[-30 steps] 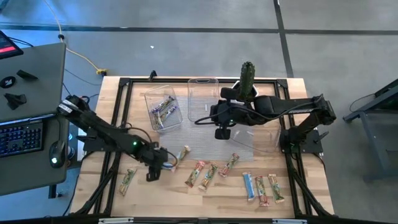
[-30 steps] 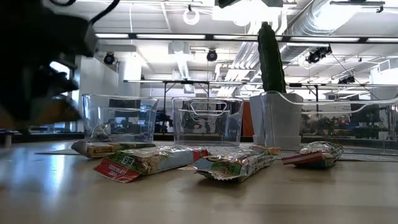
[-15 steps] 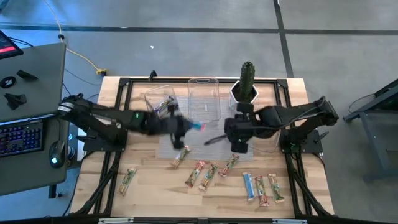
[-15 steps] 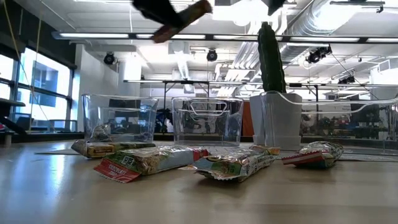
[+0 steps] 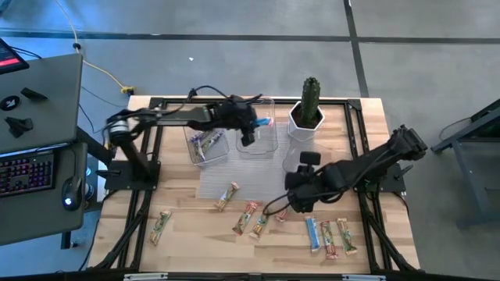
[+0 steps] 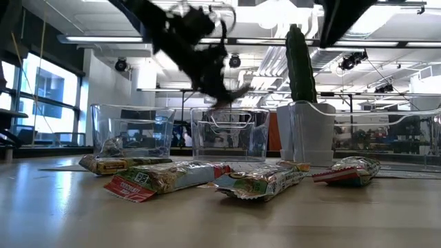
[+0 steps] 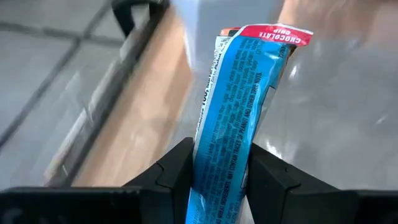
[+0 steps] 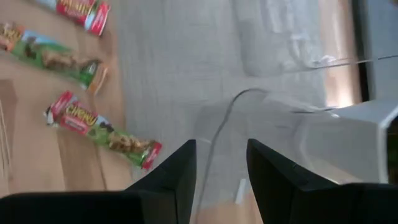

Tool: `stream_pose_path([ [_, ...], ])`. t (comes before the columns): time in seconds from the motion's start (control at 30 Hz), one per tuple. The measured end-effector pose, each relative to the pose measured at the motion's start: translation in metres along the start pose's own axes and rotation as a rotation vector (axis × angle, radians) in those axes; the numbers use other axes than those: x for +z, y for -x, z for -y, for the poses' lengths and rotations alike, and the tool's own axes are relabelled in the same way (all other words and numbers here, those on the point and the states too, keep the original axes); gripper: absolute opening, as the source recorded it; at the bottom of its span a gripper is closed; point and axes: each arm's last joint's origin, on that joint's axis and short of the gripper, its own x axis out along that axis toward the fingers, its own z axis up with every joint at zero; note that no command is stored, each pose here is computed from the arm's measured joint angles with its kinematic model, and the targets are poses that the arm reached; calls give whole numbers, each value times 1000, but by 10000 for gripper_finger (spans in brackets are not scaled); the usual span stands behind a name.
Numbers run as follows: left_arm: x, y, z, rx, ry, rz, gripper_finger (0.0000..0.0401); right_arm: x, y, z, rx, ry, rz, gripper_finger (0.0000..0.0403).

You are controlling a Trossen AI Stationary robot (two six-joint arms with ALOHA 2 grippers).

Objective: Pick and place Granola Bars by type
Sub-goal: Put the red granola bar into the middle bin

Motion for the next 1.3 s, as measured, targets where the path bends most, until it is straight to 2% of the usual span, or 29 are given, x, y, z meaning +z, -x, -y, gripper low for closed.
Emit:
stream_pose_path([
  [0.13, -15, -29, -13, 59, 23, -13, 120, -5, -15, -8, 46, -10, -8, 124],
  [0.3, -29, -46, -26, 135, 139, -57, 120, -8, -25, -13, 79, -15, -8, 124],
  [0.77, -39, -52, -31, 156, 160, -102, 121, -5, -25, -14, 99, -34, 20, 124],
  [0.9, -42, -52, -30, 137, 164, -135, 144, -5, -27, -17, 139, -33, 20, 124],
  [1.07, -42, -52, -31, 171, 162, -138, 198, -8, -35, -21, 194, 113, 21, 124],
  [1.13, -42, -52, -31, 172, 163, -135, 214, -10, -43, -25, 212, 130, 43, 124],
  [1.23, -39, -50, -31, 157, 164, -116, 225, -13, -56, -35, 321, 112, 81, 124],
  [1.3, -32, -44, -31, 120, 166, -80, 227, -19, -64, -43, 380, 149, 113, 124],
])
